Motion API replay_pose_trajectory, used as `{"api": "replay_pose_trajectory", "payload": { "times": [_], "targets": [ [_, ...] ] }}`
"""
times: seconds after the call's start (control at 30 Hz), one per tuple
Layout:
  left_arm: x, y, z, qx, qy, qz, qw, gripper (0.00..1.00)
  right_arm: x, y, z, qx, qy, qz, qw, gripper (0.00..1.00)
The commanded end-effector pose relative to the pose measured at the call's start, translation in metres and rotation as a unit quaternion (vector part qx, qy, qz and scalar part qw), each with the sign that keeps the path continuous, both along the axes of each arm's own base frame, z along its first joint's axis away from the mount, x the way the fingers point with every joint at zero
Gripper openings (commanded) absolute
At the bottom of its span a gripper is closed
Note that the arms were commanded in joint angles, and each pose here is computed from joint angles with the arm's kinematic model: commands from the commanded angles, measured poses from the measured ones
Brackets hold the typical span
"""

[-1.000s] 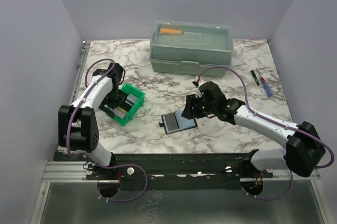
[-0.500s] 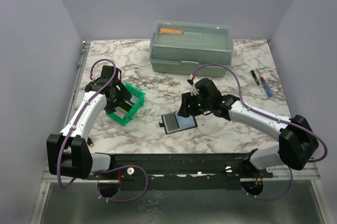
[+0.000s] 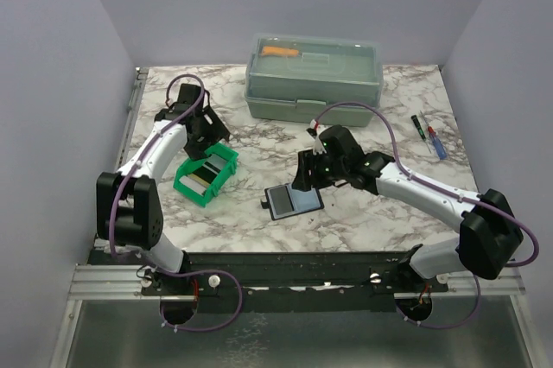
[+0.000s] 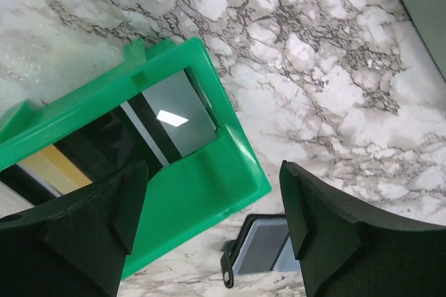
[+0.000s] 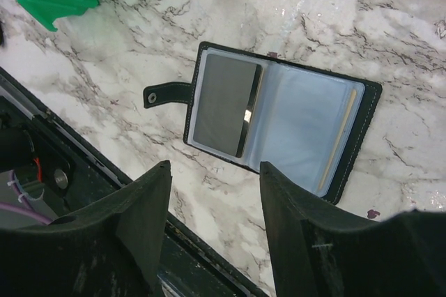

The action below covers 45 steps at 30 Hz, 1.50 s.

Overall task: Put the credit cards into the card holder
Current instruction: Move the storage box to the center of the board.

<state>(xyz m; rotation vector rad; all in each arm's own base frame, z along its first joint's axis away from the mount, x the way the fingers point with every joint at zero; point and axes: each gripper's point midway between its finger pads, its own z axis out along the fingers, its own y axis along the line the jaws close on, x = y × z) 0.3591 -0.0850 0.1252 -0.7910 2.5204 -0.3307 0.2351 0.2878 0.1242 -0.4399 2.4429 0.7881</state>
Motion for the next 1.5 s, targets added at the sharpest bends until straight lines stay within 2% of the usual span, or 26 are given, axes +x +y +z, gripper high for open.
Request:
{"api": "replay_pose_trajectory", "payload": {
  "times": [0.0, 0.2, 0.43, 0.73, 0.9, 1.1, 1.17, 1.23, 1.27, 1.47],
  "targets": [
    [0.022, -0.016, -0.008, -0.025, 0.009, 0.016, 1.0, 0.79, -0.002, -0.005, 0.01, -0.003, -0.002, -0.004, 1.0, 0.57],
    [0.033, -0.041, -0.038, 0.037, 0.025, -0.077, 0.996, 0.67, -0.003, -0.012, 0.01, -0.013, -0.004, -0.015, 1.0, 0.57],
    [0.029, -0.052, -0.054, 0.102, 0.033, -0.155, 0.982, 0.42, -0.004, -0.014, 0.012, -0.01, -0.007, -0.021, 1.0, 0.58],
    [0.035, -0.072, -0.055, 0.159, 0.016, -0.292, 0.943, 0.34, -0.002, -0.016, 0.01, -0.022, -0.008, -0.023, 0.999, 0.58],
    [0.052, -0.066, -0.063, 0.198, 0.022, -0.324, 0.925, 0.32, -0.003, -0.015, 0.012, -0.02, -0.007, -0.018, 1.0, 0.57],
    [0.064, -0.06, -0.059, 0.216, 0.031, -0.311, 0.925, 0.39, -0.006, -0.018, 0.013, -0.031, -0.005, -0.007, 0.999, 0.58],
    [0.064, -0.058, -0.045, 0.217, 0.021, -0.298, 0.929, 0.49, -0.008, -0.02, 0.014, -0.034, -0.004, -0.005, 0.999, 0.58],
    [0.062, -0.06, -0.025, 0.208, 0.004, -0.29, 0.934, 0.68, -0.01, -0.021, 0.016, -0.035, -0.002, -0.002, 0.999, 0.58],
    [0.061, -0.061, -0.014, 0.203, -0.005, -0.285, 0.937, 0.75, -0.012, -0.022, 0.017, -0.036, 0.0, 0.0, 0.999, 0.58],
    [0.045, -0.045, 0.035, 0.195, -0.035, -0.243, 0.949, 0.89, -0.016, -0.028, 0.027, -0.036, -0.008, 0.001, 0.999, 0.59]
  ]
}}
